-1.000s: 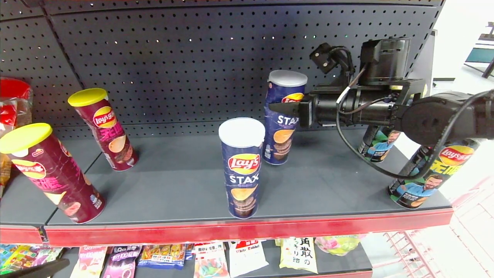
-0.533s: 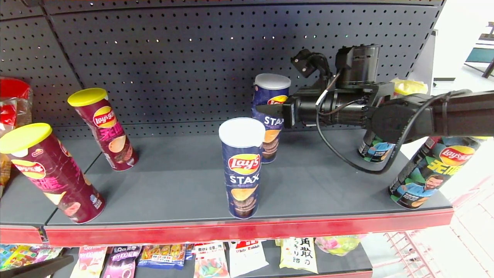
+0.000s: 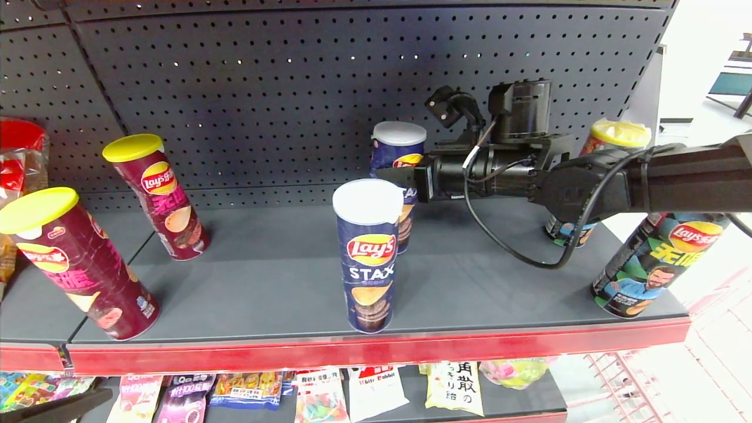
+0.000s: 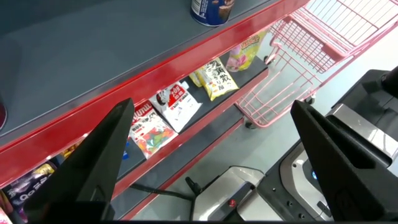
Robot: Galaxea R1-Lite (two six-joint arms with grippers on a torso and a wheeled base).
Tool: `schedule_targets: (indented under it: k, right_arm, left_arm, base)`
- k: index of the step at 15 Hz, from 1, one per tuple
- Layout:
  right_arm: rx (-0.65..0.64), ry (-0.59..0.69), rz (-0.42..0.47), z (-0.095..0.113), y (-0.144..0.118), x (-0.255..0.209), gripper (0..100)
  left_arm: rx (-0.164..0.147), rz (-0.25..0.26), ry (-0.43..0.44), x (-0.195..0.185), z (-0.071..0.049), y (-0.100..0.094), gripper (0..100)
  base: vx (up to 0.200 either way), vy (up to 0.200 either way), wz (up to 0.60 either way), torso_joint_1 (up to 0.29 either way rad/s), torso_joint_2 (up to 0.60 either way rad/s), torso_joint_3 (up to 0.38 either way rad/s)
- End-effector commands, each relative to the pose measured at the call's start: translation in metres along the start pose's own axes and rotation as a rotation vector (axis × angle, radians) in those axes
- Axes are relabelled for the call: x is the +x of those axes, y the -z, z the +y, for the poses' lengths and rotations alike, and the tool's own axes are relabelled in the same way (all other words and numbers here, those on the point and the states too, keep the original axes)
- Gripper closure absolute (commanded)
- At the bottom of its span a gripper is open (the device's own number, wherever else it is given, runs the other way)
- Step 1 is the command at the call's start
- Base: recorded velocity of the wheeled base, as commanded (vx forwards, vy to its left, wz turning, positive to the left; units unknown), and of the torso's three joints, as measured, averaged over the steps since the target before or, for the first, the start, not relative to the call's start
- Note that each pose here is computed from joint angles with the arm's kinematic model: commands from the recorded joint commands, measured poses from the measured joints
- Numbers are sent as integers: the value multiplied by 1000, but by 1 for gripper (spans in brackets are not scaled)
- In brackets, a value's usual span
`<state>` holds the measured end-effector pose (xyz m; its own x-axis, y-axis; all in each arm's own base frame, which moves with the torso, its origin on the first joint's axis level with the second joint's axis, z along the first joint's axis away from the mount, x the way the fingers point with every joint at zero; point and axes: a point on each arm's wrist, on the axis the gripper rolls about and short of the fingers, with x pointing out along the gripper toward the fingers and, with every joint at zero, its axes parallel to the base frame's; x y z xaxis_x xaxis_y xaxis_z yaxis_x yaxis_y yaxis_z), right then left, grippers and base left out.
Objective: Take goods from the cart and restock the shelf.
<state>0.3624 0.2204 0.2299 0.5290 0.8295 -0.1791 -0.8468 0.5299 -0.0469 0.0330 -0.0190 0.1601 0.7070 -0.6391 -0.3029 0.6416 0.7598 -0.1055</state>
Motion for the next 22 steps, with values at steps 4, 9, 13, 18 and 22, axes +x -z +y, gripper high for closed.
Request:
schedule_targets:
  k: [4, 9, 13, 18, 22]
  right_arm:
    - [-5, -15, -10, 4, -2, 7, 100]
    - [-2, -13, 2, 4, 3, 10, 100]
    - [2, -11, 8, 5, 3, 9, 0]
    - [20, -11, 43, 15, 7, -11, 0]
    - [38, 36, 94, 28, 14, -40, 0]
  left_arm:
    - [1, -2, 0, 0, 0, 0, 0]
    - [0, 0, 0, 0, 0, 1, 0]
    - [-1, 1, 1, 0, 0, 1, 0]
    - [-3, 7, 2, 1, 0, 2, 0]
    - [-9, 18, 1, 2, 1, 2, 0]
  base:
    - [0, 0, 0, 0, 0, 0]
    - [0, 0, 0, 0, 0, 0]
    - [0, 0, 0, 0, 0, 0]
    - [0, 0, 0, 0, 0, 0]
    - [0, 0, 0, 0, 0, 0]
